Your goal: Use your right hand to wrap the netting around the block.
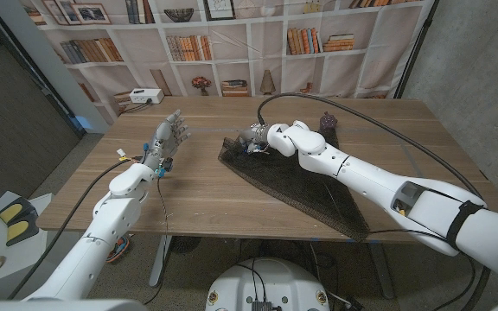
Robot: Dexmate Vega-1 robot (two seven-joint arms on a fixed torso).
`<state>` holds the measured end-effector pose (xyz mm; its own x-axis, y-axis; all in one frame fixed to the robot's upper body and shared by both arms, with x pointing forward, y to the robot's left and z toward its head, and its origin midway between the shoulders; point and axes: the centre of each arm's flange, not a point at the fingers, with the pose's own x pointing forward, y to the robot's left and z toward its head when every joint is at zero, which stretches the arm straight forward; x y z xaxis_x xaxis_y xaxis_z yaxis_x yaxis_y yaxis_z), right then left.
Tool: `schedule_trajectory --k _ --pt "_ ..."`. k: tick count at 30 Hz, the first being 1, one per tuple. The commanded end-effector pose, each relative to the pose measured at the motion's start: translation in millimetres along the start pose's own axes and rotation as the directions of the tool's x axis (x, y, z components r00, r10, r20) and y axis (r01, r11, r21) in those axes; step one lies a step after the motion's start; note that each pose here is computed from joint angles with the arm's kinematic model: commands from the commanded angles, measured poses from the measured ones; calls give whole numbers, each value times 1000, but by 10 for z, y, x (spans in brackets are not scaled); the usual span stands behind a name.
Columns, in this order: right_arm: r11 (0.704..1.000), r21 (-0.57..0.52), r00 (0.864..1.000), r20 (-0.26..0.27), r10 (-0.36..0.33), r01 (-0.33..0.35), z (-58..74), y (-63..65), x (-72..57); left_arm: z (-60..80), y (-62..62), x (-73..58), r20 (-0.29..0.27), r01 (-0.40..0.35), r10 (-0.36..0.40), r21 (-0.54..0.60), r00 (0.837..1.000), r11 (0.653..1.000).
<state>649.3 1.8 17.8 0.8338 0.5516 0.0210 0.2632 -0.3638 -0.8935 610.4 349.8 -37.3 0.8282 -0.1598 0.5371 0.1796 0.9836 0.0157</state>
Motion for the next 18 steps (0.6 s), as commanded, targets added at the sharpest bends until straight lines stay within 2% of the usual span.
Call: schedule_trajectory --k 1,5,6,7,8,9,10,11,13,18 --pt "978 53 980 -38 -197 199 -141 52 -121 -17 23 43 -8 1 -1 -3 1000 1000" --pt "958 113 963 -79 -256 264 -248 5 -210 -20 34 50 -11 1 -1 -3 1000 1000" --pt "950 131 957 -92 -274 284 -280 -7 -238 -20 36 52 -11 0 0 -4 1000 1000" --pt "935 156 946 -122 -302 318 -337 -36 -291 -20 40 58 -11 2 -2 -4 1000 1000" --pt "935 157 945 -123 -302 319 -338 -36 -292 -20 40 58 -11 2 -2 -4 1000 1000" --pt "918 183 933 -150 -328 353 -404 -59 -349 -20 40 66 -12 4 -4 -4 1000 1000" --pt "910 192 926 -165 -339 367 -435 -70 -377 -21 39 70 -12 5 -5 -5 1000 1000" --pt "910 193 926 -166 -339 368 -436 -71 -377 -21 39 70 -12 6 -6 -5 1000 1000" --pt "885 227 908 -206 -365 407 -531 -87 -465 -21 37 83 -11 9 -9 -8 1000 1000" --pt "853 265 882 -280 -378 450 -685 -72 -632 -2 40 93 -7 10 -10 -3 1000 1000"
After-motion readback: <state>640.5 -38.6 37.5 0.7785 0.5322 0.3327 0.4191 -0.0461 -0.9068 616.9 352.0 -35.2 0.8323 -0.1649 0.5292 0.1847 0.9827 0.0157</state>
